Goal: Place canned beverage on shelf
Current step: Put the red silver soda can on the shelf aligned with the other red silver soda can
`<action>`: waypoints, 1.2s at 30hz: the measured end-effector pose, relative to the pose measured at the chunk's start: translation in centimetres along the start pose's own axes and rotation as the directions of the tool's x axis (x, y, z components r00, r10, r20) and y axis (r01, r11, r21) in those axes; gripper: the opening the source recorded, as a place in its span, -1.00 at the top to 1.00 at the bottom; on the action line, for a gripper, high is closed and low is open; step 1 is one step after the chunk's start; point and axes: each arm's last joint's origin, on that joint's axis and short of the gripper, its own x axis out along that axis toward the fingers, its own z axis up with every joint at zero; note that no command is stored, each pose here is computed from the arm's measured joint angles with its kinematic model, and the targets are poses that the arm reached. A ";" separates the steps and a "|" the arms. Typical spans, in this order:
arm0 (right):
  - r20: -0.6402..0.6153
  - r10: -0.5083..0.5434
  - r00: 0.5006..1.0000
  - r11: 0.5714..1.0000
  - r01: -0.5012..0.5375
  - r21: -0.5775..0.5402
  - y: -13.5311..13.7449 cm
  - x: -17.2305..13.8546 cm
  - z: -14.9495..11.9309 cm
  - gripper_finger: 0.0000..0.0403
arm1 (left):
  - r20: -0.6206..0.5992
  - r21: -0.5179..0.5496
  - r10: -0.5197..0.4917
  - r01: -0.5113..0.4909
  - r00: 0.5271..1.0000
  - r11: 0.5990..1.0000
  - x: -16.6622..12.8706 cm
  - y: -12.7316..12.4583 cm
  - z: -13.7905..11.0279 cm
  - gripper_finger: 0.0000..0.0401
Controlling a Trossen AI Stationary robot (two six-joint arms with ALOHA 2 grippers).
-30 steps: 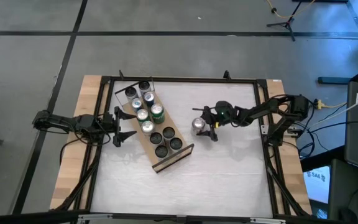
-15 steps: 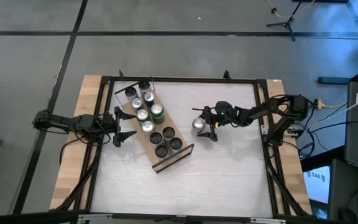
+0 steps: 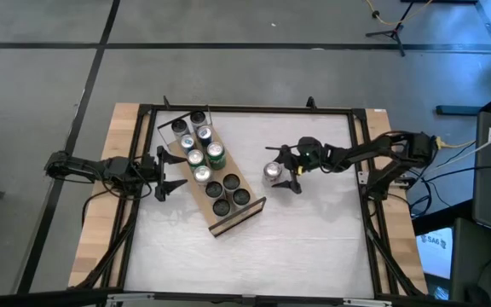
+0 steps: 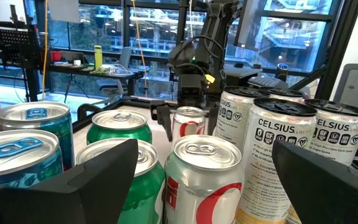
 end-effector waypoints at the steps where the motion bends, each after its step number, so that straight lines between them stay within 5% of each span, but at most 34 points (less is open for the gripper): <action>1: -0.003 0.000 1.000 1.000 0.000 0.001 0.1 -0.2 0.1 -0.95 | 0.000 0.000 0.000 0.000 1.000 1.000 0.0 0.0 0.0 -0.80; 36: -0.006 -0.088 0.996 0.995 0.089 0.045 0.0 -0.7 0.7 -0.95 | 0.000 0.000 0.000 0.000 1.000 1.000 0.0 0.0 0.0 -0.80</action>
